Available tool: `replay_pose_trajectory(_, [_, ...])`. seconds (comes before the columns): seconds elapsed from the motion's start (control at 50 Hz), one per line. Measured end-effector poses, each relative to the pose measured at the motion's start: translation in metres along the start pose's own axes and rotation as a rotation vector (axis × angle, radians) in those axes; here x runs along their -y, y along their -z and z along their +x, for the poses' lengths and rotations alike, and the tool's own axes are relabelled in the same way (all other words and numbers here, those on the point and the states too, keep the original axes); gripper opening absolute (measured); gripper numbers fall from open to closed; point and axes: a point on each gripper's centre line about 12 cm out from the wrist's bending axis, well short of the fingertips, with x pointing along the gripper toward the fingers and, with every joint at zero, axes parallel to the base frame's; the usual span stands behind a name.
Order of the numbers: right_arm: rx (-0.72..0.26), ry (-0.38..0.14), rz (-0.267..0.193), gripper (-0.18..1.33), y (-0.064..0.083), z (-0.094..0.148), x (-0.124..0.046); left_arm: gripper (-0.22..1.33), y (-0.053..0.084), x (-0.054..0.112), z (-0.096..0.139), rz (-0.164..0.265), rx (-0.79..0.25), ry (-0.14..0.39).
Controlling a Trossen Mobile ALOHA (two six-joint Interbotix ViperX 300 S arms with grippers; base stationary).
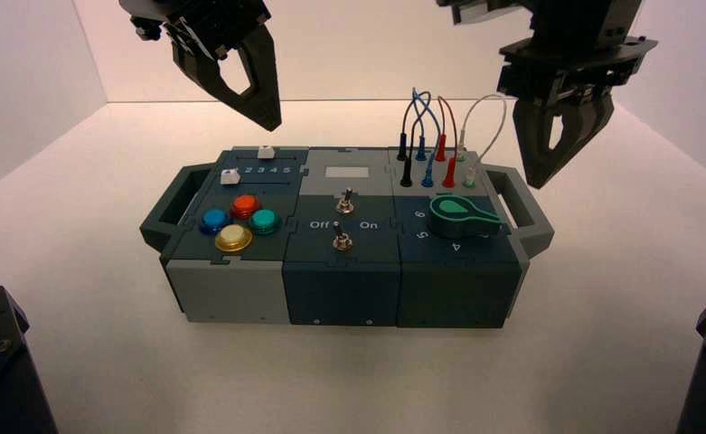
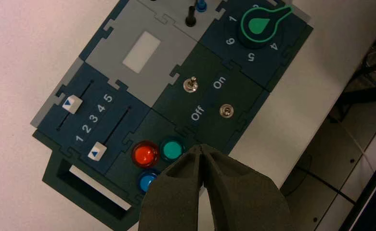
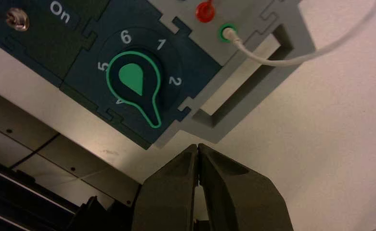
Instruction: Turn the knob to position 4.
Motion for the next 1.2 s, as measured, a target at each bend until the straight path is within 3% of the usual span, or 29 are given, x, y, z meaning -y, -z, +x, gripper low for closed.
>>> replay_pose_trajectory(0.22, [-0.037,-0.014,-0.02,-0.14,-0.003,0.014,-0.008,-0.17,0.001,0.008,0.001,0.031,-0.005,0.014])
replay_pose_trajectory(0.52, [-0.071,-0.017,-0.029,-0.14,-0.009,0.033,-0.011,-0.17,0.001,0.01,0.001,0.04,-0.005,0.018])
replay_pose_trajectory(0.94, [-0.045,-0.02,-0.033,-0.14,-0.021,0.032,-0.012,-0.17,0.002,0.01,0.001,0.04,-0.007,0.018])
replay_pose_trajectory(1.2, [-0.045,-0.028,-0.038,-0.14,-0.021,0.032,-0.015,-0.17,0.002,0.01,0.001,0.04,-0.005,0.018])
